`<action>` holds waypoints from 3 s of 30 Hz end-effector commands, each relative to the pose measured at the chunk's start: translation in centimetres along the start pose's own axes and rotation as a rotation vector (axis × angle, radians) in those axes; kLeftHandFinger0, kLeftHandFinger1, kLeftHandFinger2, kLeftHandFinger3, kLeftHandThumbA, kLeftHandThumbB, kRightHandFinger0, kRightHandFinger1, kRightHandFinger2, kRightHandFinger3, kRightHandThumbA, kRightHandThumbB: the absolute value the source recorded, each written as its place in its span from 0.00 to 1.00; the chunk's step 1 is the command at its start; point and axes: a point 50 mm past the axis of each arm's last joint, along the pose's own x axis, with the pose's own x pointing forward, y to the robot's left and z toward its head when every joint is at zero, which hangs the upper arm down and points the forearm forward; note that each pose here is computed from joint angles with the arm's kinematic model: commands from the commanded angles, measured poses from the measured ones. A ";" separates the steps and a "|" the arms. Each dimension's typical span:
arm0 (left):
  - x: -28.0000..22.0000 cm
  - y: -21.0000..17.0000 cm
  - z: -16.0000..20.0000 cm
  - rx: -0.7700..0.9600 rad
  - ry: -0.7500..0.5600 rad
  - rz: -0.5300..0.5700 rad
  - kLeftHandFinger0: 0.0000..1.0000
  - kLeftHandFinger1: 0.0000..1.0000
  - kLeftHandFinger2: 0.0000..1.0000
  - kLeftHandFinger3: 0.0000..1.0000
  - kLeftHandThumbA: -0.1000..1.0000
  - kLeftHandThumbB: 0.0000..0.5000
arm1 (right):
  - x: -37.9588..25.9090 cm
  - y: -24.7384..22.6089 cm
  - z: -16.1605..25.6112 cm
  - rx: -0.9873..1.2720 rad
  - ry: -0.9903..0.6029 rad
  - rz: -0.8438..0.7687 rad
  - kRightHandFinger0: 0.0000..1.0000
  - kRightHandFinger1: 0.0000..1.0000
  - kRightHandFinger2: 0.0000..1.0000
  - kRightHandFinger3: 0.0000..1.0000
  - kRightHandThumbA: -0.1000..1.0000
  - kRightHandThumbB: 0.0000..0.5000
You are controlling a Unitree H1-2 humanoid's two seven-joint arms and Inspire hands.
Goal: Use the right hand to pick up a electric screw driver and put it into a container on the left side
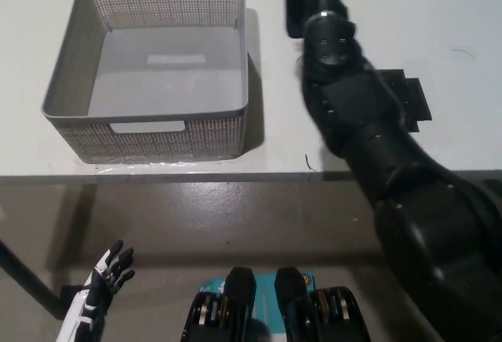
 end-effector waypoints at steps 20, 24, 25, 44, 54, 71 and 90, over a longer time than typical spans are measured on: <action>0.5 0.0 1.6 0.079 -0.065 -0.078 1.00 1.00 1.00 1.00 1.00 0.33 | -2.4 10.1 3.5 0.004 -0.001 0.180 0.00 0.29 0.74 0.70 0.00 0.24; 0.7 0.0 1.7 0.083 -0.077 -0.083 1.00 1.00 1.00 1.00 1.00 0.35 | -3.0 9.6 1.3 -0.017 0.066 0.181 0.00 0.32 0.78 0.69 0.00 0.22; 0.7 -0.1 1.7 0.086 -0.081 -0.087 1.00 1.00 1.00 1.00 1.00 0.35 | -3.2 9.5 0.9 -0.014 0.080 0.181 0.00 0.32 0.78 0.69 0.00 0.21; 1.6 0.0 2.4 0.096 -0.089 -0.127 1.00 1.00 1.00 1.00 1.00 0.33 | -4.7 6.3 -5.0 -0.076 0.190 0.235 0.43 0.38 0.42 0.52 0.24 0.43; 1.8 0.0 2.3 0.107 -0.091 -0.145 1.00 1.00 1.00 1.00 1.00 0.35 | -4.3 5.3 -5.3 -0.068 0.154 0.365 1.00 1.00 1.00 1.00 0.92 0.99; 1.9 -0.1 2.2 0.118 -0.083 -0.159 1.00 1.00 1.00 1.00 1.00 0.37 | -0.6 3.3 1.1 -0.031 -0.096 0.346 1.00 1.00 1.00 1.00 1.00 0.91; 1.1 0.8 1.6 0.110 -0.056 -0.131 1.00 1.00 1.00 1.00 1.00 0.30 | -11.2 -16.9 5.9 0.072 -0.508 0.148 1.00 1.00 1.00 1.00 0.99 0.85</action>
